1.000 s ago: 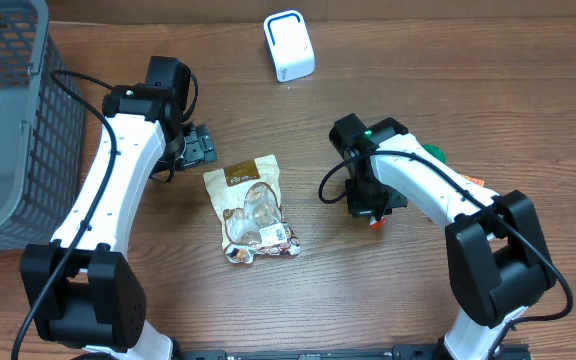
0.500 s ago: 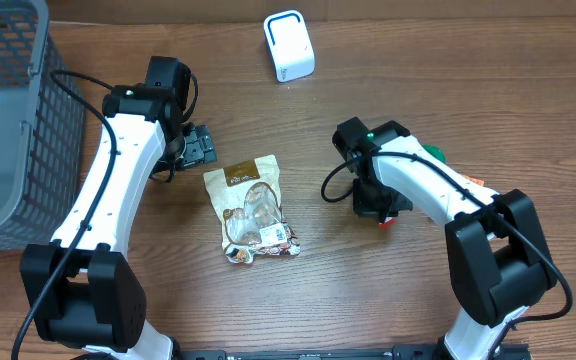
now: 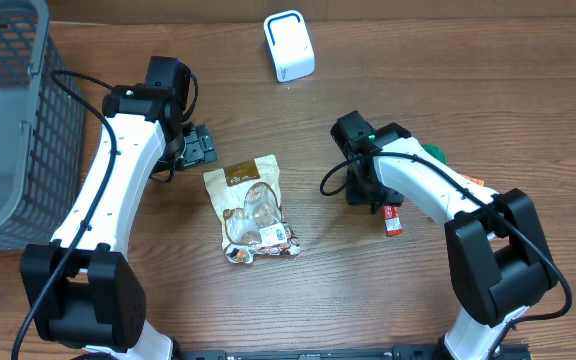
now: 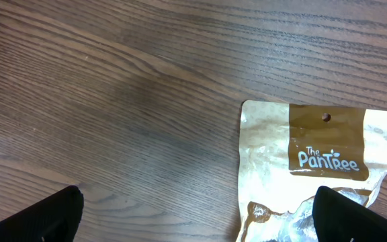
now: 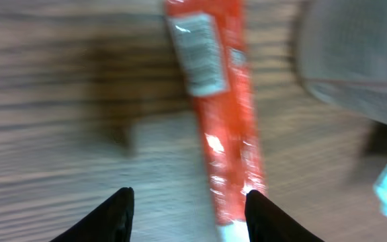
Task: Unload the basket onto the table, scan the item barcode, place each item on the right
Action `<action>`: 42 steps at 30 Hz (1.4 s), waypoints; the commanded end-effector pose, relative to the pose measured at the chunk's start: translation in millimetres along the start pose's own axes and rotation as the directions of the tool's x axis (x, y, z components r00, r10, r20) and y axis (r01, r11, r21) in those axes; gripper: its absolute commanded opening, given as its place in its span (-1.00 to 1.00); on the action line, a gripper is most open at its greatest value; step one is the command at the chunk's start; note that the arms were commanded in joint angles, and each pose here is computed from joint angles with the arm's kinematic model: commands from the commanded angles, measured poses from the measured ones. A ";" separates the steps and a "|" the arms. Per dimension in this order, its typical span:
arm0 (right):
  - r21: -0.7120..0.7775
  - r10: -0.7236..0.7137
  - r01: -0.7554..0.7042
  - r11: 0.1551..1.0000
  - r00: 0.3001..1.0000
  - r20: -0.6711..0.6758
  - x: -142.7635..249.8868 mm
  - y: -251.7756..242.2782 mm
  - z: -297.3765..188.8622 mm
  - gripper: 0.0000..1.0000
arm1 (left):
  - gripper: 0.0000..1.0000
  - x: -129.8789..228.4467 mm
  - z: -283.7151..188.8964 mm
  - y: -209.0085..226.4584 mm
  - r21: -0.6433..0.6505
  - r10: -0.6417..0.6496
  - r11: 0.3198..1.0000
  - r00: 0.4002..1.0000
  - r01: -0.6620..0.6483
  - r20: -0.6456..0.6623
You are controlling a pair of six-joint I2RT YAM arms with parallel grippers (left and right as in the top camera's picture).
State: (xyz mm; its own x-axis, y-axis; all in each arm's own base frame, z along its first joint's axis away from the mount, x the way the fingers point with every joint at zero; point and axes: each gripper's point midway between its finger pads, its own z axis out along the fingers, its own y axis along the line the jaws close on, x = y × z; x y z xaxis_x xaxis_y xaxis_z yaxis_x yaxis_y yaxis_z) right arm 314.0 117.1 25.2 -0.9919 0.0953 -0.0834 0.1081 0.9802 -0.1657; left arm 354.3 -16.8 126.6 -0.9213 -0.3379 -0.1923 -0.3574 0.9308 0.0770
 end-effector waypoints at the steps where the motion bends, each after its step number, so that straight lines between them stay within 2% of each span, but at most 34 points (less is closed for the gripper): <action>1: -0.230 -0.006 -0.016 0.973 0.996 -0.092 13.8 41.3 -5.9 0.06 | 0.99 -4.5 -3.1 -1.1 0.001 -0.001 1.000 1.000 0.001 0.016; 5: -0.368 -0.040 -0.005 0.930 0.993 -0.113 18.8 72.0 -15.3 0.06 | 0.99 -4.4 -3.1 -1.0 0.001 -0.001 1.000 1.000 0.001 0.016; 8: -0.411 -0.066 0.038 0.911 0.996 -0.056 10.5 85.5 -19.0 0.07 | 0.99 -4.6 -3.0 -0.9 0.001 -0.001 1.000 1.000 0.001 0.016; 12: -0.444 -0.067 0.054 0.895 0.998 -0.014 1.8 94.4 -22.4 0.08 | 0.99 -4.2 -3.2 -1.9 0.008 -0.004 1.000 1.000 0.004 0.014; 23: -0.453 -0.054 0.046 0.890 0.999 -0.003 -4.2 93.2 -22.6 0.12 | 0.99 -17.0 -7.8 -18.1 0.089 0.011 0.996 0.998 -0.017 0.060; 26: -0.455 -0.053 0.047 0.889 0.999 0.001 -5.3 93.8 -22.9 0.12 | 0.99 -12.0 -7.2 -15.6 0.080 0.011 0.997 0.999 -0.014 0.038; 29: -0.448 -0.055 0.044 0.893 0.998 -0.012 -2.2 91.9 -22.0 0.12 | 0.99 7.1 -4.7 -6.2 0.039 -0.048 0.998 0.998 0.049 -0.042; 33: -0.440 -0.059 0.041 0.897 0.998 -0.027 1.4 89.7 -21.1 0.12 | 0.98 29.2 8.7 0.7 0.004 -0.037 0.999 0.992 0.038 -0.121; 34: -0.440 -0.058 0.041 0.897 0.998 -0.026 1.3 89.7 -21.1 0.12 | 0.31 35.8 13.1 0.9 0.005 -0.030 0.999 0.989 0.031 -0.144; 35: -0.438 -0.058 0.041 0.898 0.998 -0.025 1.0 89.4 -20.9 0.12 | -0.55 43.5 18.8 3.9 -0.008 -0.029 1.000 0.986 0.028 -0.167; 36: -0.434 -0.057 0.041 0.900 0.998 -0.022 0.5 88.7 -20.6 0.12 | -0.92 50.8 24.6 6.5 -0.020 -0.031 0.999 0.982 0.028 -0.188; 39: -0.413 -0.051 0.042 0.910 0.999 -0.011 -1.8 85.3 -18.9 0.12 | -0.91 72.0 52.6 12.4 -0.047 -0.043 0.998 0.973 0.033 -0.226; 42: -0.414 -0.051 0.042 0.909 0.999 -0.011 -1.8 85.4 -18.9 0.12 | -0.85 83.3 79.0 2.9 0.015 -0.037 0.999 0.973 0.042 -0.227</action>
State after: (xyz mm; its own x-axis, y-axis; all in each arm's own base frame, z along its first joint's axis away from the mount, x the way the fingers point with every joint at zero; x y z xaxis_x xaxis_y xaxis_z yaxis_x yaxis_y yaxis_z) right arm 321.6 208.8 29.8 -0.9976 0.0444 -0.0529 0.0288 0.9635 0.2662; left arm 302.3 -22.7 57.3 -0.9236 -0.3831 -0.0152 -0.3828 0.9194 0.0902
